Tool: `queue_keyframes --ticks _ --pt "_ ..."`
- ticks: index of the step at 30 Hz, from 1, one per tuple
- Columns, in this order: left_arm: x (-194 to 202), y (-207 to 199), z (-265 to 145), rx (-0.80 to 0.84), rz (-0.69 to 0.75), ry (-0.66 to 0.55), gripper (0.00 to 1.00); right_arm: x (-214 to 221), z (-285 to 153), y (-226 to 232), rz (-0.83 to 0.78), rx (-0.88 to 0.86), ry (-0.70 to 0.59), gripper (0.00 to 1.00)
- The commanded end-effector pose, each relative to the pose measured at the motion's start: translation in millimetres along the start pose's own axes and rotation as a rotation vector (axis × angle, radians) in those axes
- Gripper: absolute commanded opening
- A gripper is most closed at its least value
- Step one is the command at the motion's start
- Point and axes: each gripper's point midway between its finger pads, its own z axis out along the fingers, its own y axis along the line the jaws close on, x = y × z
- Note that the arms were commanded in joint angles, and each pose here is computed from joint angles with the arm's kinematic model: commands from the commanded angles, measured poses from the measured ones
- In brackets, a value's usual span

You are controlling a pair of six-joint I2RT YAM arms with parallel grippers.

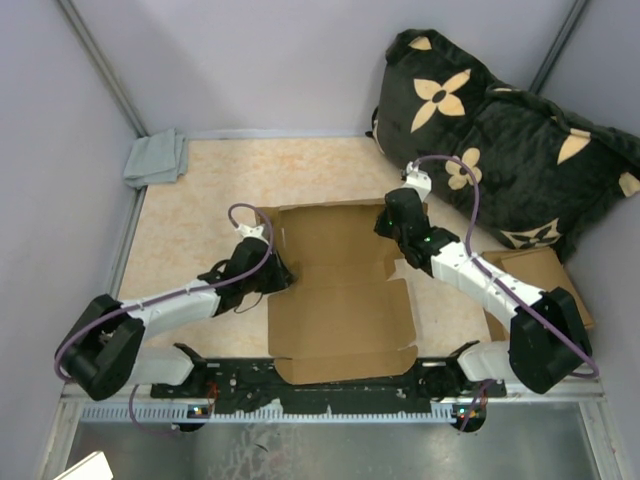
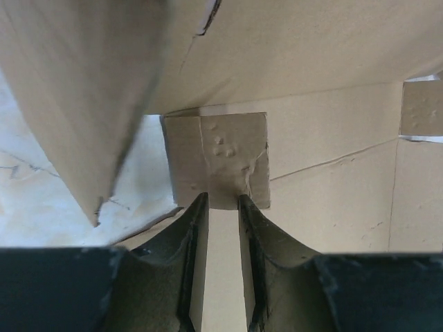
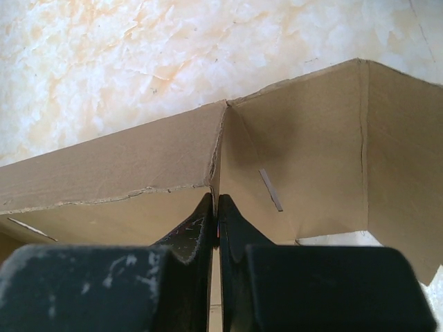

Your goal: Fold the paper box

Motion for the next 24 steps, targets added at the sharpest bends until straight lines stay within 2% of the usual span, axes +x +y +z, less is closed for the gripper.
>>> queue_keyframes --ticks 1,8,13,18,24 --pt "-5.7 -13.5 10.5 0.012 0.002 -0.023 0.3 -12.0 -0.5 6.6 0.037 -0.029 -0.045 0.04" --pt "14.7 11.2 28.5 -0.1 0.019 0.047 0.28 -12.1 -2.3 6.7 0.036 -0.035 -0.045 0.04" --pt "17.0 18.1 27.2 -0.137 0.03 0.059 0.28 -11.0 -1.0 5.9 0.035 -0.029 -0.042 0.04" --pt "-14.0 0.5 1.0 -0.117 0.05 -0.022 0.31 -11.8 1.3 5.9 0.038 -0.02 -0.043 0.04" --pt "-64.1 3.6 -55.9 -0.187 0.072 -0.219 0.37 -18.3 1.7 4.0 0.04 0.002 -0.062 0.04"
